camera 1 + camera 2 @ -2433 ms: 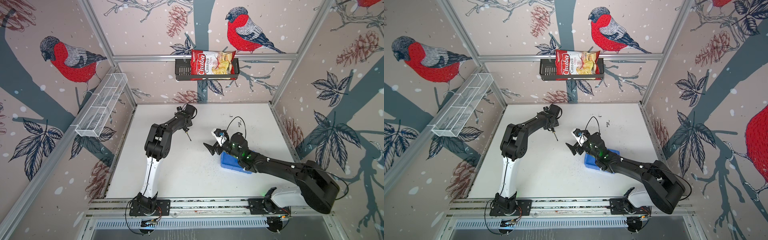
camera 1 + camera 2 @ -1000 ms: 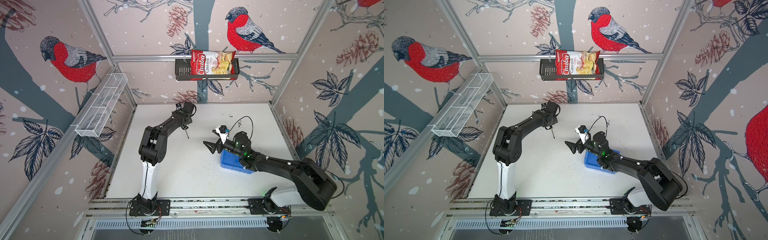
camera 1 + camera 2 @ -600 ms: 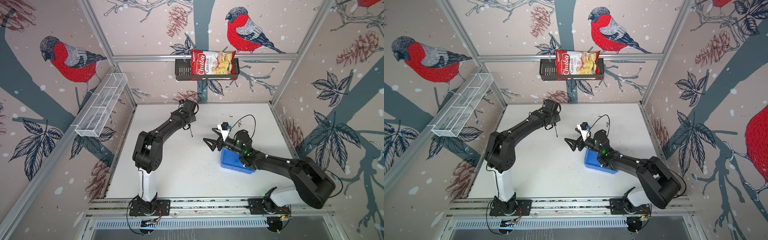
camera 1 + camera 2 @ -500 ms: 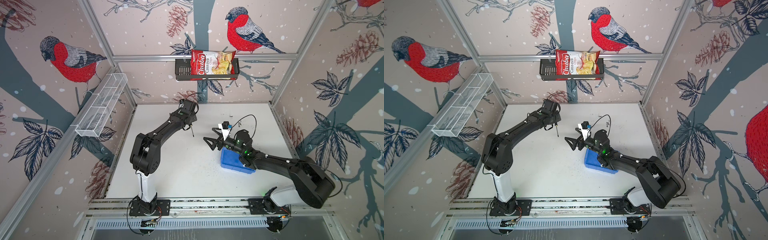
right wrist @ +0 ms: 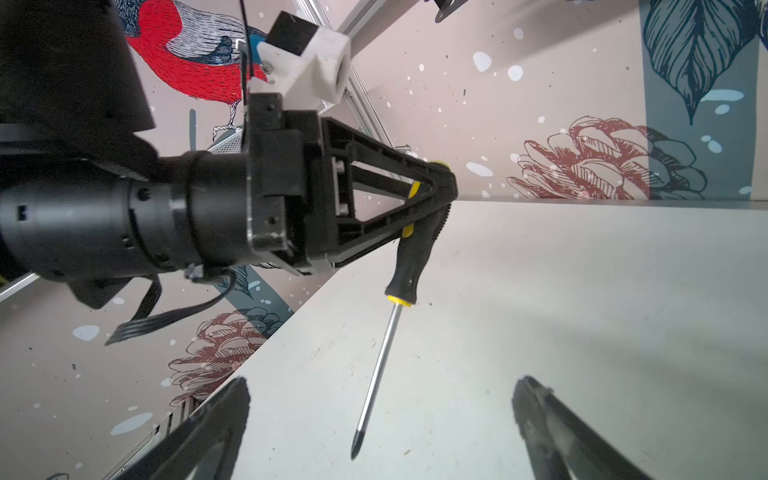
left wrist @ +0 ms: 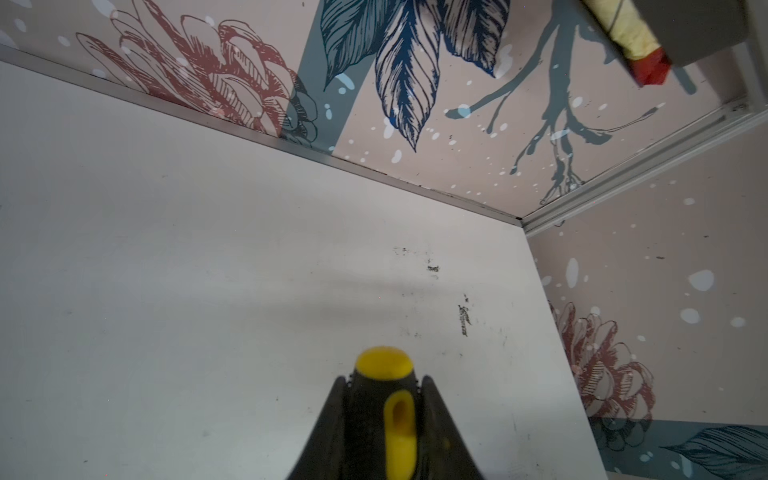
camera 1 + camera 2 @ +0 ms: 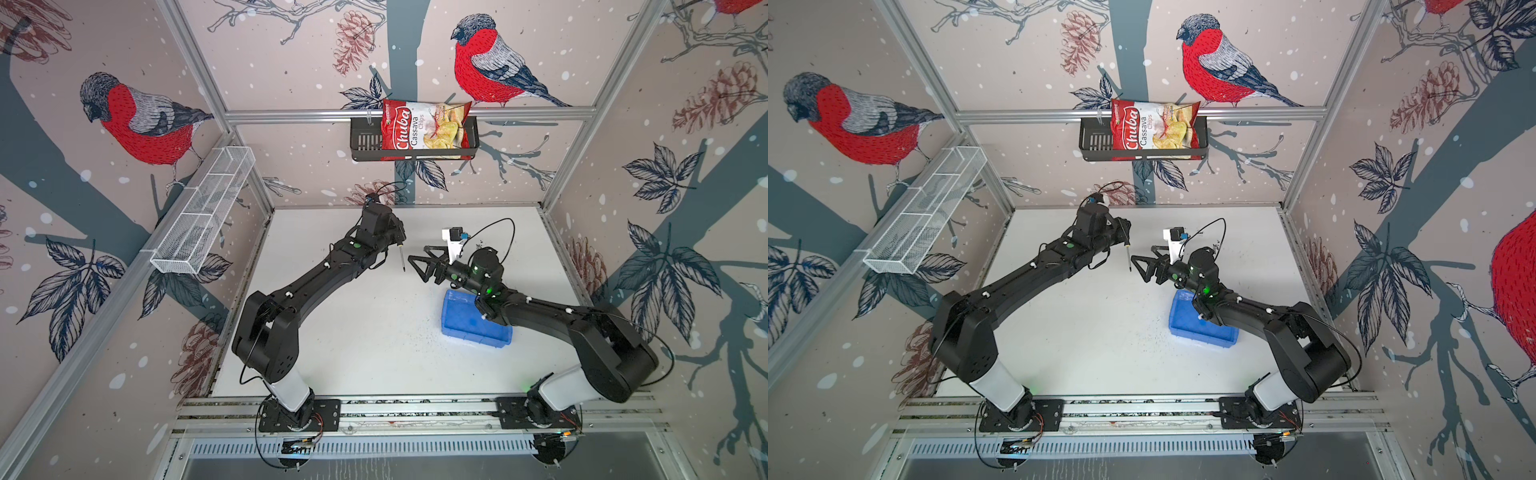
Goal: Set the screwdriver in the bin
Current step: 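Bring the held screwdriver toward the right gripper while the right gripper approaches, then close the right gripper on the screwdriver and open the left gripper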
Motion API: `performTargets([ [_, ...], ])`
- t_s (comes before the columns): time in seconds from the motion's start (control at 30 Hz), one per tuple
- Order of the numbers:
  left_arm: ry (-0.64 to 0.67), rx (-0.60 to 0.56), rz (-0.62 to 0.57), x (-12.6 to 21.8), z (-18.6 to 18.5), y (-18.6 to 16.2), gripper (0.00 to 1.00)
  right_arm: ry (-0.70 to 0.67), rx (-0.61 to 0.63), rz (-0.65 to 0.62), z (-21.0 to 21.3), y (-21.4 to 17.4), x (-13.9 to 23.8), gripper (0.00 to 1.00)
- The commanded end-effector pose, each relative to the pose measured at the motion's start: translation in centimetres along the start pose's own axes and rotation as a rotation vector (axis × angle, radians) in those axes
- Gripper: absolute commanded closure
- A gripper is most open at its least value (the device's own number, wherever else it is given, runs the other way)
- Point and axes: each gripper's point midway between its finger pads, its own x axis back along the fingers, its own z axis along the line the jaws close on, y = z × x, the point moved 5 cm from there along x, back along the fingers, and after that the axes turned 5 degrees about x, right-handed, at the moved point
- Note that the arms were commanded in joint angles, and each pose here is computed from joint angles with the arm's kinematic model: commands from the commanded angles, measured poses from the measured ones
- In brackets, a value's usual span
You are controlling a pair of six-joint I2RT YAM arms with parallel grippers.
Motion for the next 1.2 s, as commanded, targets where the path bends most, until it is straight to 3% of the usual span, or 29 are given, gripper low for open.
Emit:
performTargets([
  [0.0, -0.126, 0.03, -0.105, 1.3, -2.4, 1.6, 0.96, 0.038, -0.045, 0.017, 0.2, 0.0, -0.4, 0.03],
  [0.07, -0.149, 0.037, -0.116, 1.6, -2.8, 1.5, 0.96, 0.054, -0.07, 0.025, 0.3, -0.1, -0.7, 0.1],
  [0.37, -0.251, 0.103, -0.148, 2.5, -3.5, 0.5, 0.96, 0.11, -0.143, 0.024, 0.5, 0.2, -1.8, 0.61],
  [0.57, -0.257, 0.103, -0.173, 3.2, -3.7, 0.7, 0.96, 0.1, -0.16, 0.034, 0.2, 0.1, -1.8, 0.78],
  [0.7, -0.253, 0.097, -0.207, 3.5, -3.3, 0.8, 0.96, 0.112, -0.178, 0.05, -0.1, -0.1, -2.1, 0.81],
  [0.8, -0.257, 0.088, -0.223, 3.8, -3.3, 1.0, 0.96, 0.121, -0.183, 0.067, -0.1, -0.4, -2.3, 0.98],
  [0.87, -0.268, 0.091, -0.224, 3.9, -3.5, 1.1, 0.95, 0.118, -0.164, 0.076, -0.1, -0.2, -2.3, 1.0],
  [0.93, -0.274, 0.093, -0.217, 3.7, -3.5, 0.9, 0.9, 0.11, -0.139, 0.082, -0.1, -0.2, -2.2, 1.0],
  [1.17, -0.283, 0.091, -0.216, 3.5, -3.4, 0.7, 0.46, 0.038, -0.001, 0.107, -0.6, 0.2, -1.1, 1.0],
])
